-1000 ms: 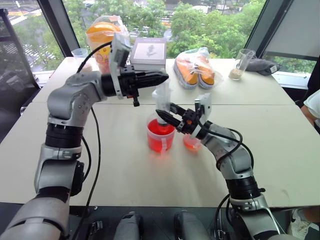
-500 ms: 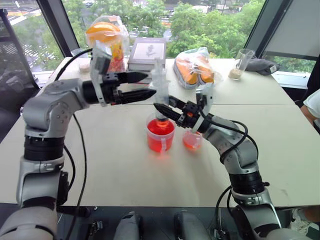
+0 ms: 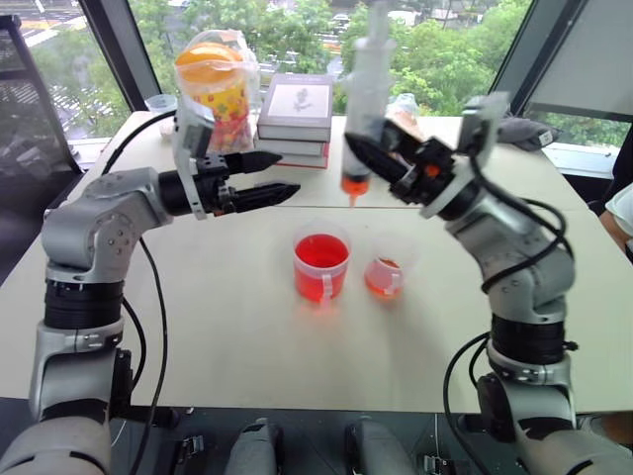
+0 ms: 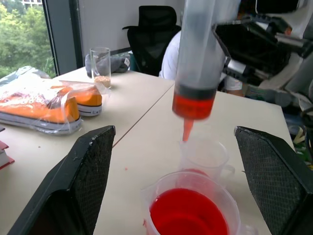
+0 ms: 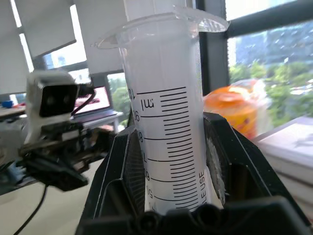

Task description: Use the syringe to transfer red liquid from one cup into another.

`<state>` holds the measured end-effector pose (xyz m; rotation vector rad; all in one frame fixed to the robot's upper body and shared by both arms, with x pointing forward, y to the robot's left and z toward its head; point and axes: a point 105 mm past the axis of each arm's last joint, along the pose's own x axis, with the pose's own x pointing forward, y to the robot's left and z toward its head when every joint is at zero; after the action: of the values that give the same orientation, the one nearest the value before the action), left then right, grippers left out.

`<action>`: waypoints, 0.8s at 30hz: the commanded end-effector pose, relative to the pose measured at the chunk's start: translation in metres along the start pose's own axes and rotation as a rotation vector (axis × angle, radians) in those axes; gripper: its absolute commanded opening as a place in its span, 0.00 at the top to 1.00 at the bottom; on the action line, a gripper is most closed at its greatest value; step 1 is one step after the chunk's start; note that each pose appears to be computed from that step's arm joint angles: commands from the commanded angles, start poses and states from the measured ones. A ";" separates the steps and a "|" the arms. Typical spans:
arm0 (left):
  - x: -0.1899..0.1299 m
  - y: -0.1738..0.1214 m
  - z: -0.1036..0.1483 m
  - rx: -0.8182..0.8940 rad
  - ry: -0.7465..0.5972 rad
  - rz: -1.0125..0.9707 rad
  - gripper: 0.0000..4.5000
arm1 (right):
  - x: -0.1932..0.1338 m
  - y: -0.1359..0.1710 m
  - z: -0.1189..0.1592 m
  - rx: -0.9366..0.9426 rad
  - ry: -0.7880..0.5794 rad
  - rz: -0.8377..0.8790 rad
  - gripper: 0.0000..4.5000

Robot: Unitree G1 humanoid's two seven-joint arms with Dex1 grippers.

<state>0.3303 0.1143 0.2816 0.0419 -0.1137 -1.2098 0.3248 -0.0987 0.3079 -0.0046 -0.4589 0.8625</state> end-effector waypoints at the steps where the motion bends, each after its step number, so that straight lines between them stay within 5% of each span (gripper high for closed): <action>1: 0.007 -0.005 0.013 0.051 -0.039 -0.037 0.11 | -0.020 -0.012 0.011 -0.055 -0.005 -0.066 0.70; 10: 0.043 -0.011 0.028 0.084 -0.095 -0.150 0.11 | -0.052 -0.016 -0.047 -0.040 0.134 -0.159 0.70; 24: 0.100 -0.026 0.037 0.090 -0.131 -0.316 0.11 | -0.060 -0.015 -0.060 -0.047 0.161 -0.193 0.70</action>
<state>0.3423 0.0162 0.3081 0.0158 -0.2284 -1.5042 0.3302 -0.1423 0.2205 -0.0529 -0.2633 0.6577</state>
